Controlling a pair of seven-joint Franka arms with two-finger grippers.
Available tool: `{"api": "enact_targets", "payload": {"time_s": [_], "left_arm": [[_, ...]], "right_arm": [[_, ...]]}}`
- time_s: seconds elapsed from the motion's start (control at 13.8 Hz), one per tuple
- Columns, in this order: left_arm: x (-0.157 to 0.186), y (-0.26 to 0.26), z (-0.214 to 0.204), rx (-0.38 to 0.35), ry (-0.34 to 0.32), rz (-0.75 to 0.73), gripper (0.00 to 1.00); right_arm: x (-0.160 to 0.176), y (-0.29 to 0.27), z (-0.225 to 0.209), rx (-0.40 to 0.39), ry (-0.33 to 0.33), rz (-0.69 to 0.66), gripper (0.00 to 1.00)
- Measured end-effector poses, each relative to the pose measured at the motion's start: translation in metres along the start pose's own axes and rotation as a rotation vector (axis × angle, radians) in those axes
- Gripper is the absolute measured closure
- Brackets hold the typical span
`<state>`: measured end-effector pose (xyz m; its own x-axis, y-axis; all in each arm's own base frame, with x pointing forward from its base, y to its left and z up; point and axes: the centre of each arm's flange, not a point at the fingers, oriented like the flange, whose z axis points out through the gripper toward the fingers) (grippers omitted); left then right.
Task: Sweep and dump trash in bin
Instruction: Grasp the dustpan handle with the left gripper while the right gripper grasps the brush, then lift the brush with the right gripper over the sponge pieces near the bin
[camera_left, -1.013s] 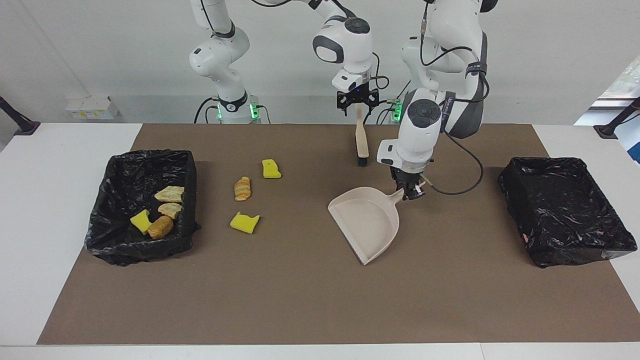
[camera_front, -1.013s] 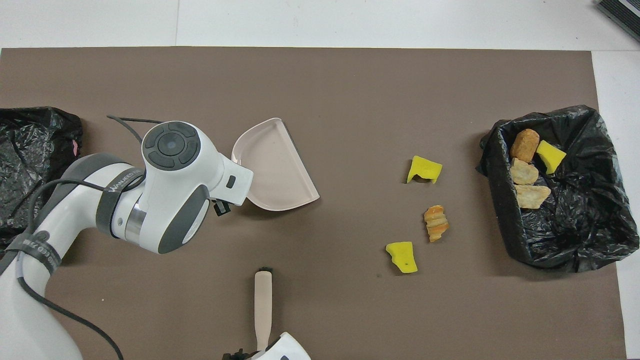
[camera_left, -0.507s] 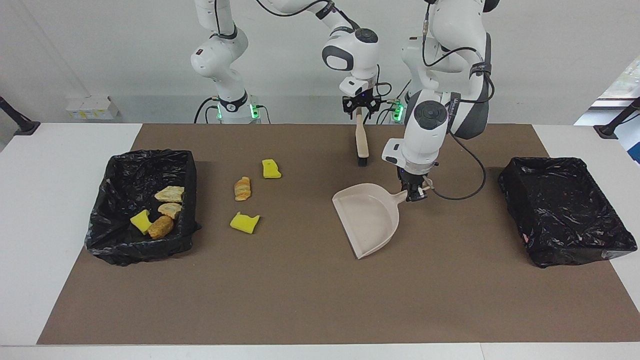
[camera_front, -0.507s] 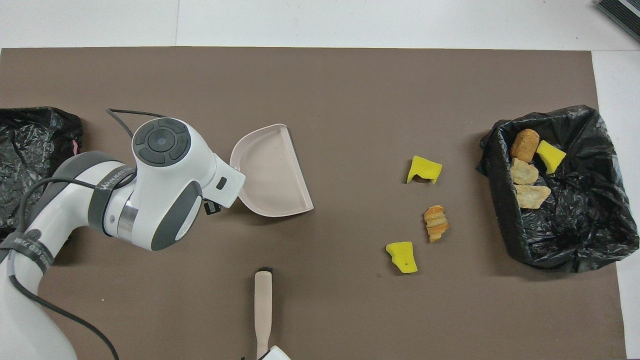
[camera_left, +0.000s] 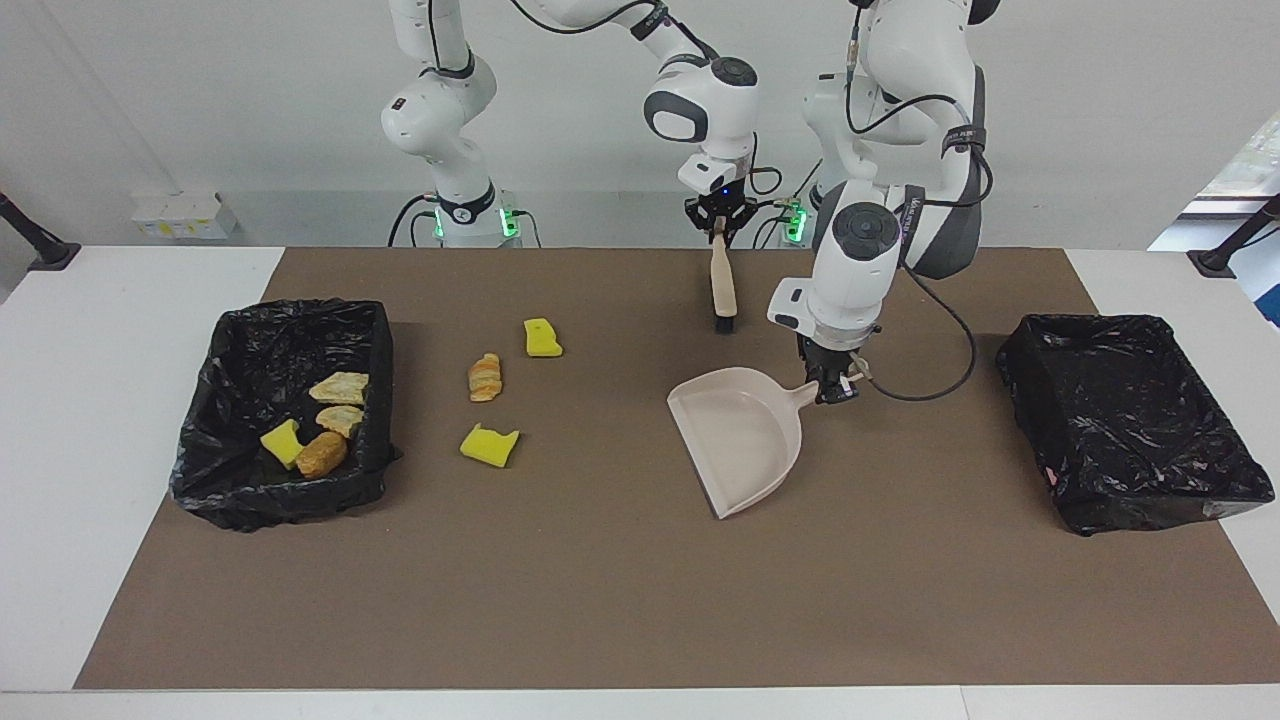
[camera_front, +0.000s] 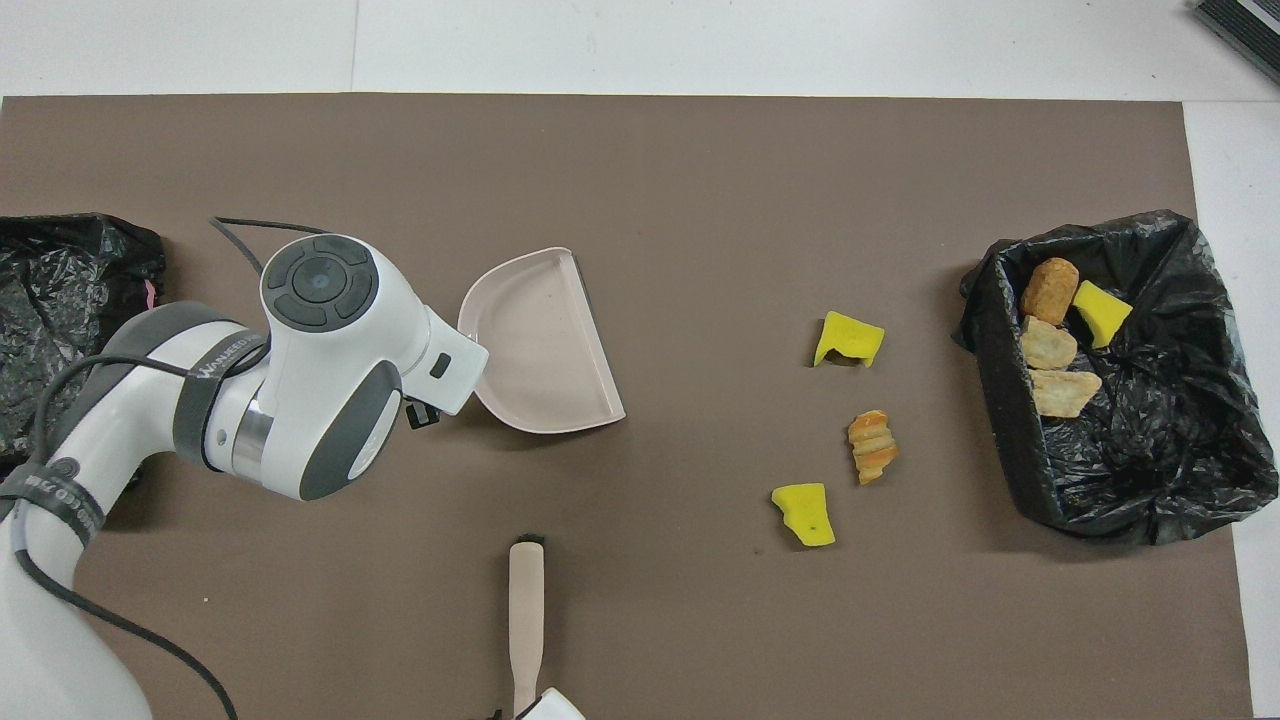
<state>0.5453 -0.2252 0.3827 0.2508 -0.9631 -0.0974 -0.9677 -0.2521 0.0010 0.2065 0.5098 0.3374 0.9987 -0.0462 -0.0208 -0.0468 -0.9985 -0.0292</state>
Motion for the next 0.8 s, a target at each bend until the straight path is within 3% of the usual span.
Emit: {"api": "enact_targets", "payload": {"time_s": [0.36,0.8], "left_arm": [[0.0,0.0,0.0,-0.001,0.0,0.002,0.68],[0.004,0.004,0.001,-0.003,-0.001,0.006,0.68]], "right_arm": [[0.057,0.008,-0.046,-0.091,0.001,0.076,0.75],[0.188,0.11,-0.123,-0.132,-0.02,0.06,0.75]]}}
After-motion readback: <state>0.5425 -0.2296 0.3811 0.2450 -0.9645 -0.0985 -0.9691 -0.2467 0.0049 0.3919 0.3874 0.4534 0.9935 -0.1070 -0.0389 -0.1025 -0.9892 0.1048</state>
